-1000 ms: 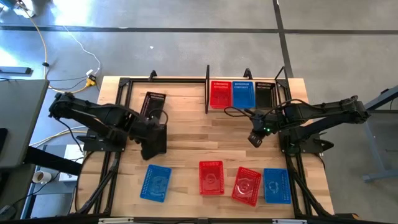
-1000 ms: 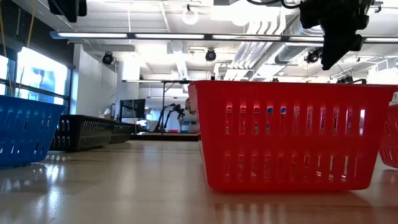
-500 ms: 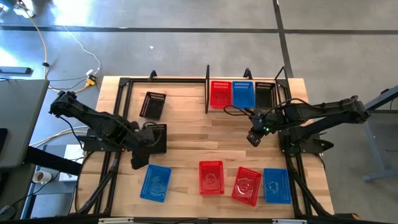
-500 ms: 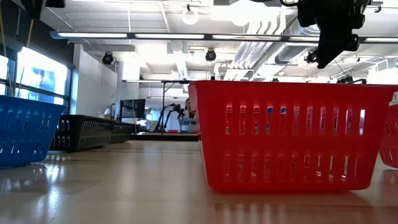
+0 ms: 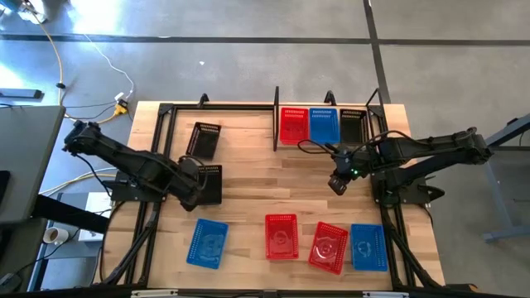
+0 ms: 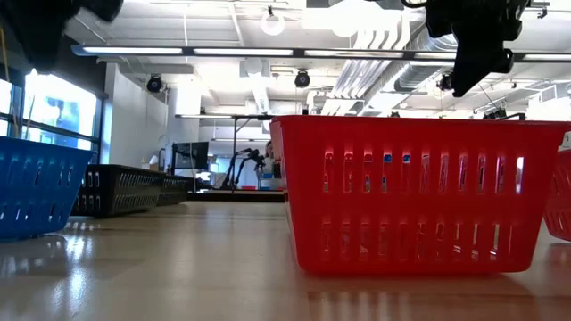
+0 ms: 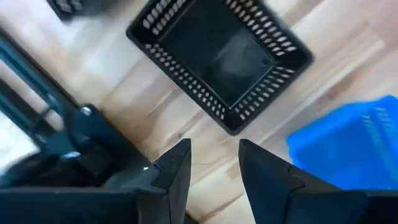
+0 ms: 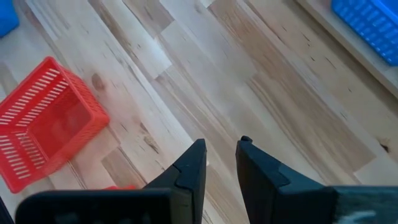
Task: Stack baskets on shelf by color
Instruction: Stack the bottom black bin on top of the black bin on the shelf
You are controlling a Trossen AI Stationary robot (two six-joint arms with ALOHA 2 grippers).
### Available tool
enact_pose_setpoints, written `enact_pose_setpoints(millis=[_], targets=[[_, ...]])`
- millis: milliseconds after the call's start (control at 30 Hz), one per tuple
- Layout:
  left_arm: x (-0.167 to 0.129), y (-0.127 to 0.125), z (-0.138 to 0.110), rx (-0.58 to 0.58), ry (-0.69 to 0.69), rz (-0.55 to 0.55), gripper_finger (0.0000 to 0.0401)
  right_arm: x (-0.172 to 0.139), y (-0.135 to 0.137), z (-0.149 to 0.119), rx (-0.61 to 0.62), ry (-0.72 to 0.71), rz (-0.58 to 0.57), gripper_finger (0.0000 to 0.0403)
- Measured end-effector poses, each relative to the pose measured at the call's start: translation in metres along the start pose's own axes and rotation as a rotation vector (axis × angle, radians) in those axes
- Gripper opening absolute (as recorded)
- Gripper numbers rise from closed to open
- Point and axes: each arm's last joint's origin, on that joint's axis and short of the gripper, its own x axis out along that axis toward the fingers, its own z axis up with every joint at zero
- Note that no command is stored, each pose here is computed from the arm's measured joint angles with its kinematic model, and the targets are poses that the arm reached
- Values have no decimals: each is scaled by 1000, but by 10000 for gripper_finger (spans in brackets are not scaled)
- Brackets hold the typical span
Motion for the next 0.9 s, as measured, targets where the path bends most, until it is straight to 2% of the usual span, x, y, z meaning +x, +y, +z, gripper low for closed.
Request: enact_pose_setpoints(millis=[167,367,633,900], targets=[[28,6,-1,-140,25,-67,126,0,1,1,-16,-14,13,75],[53,11,0,-259,21,-59,126,0,3,3,-13,-28,26,75],[82,17,1,-373,34,-20,126,0,3,3,-14,-27,26,75],[101,20,3,-429,23,-44,126,0,3,3,-14,-27,26,75]])
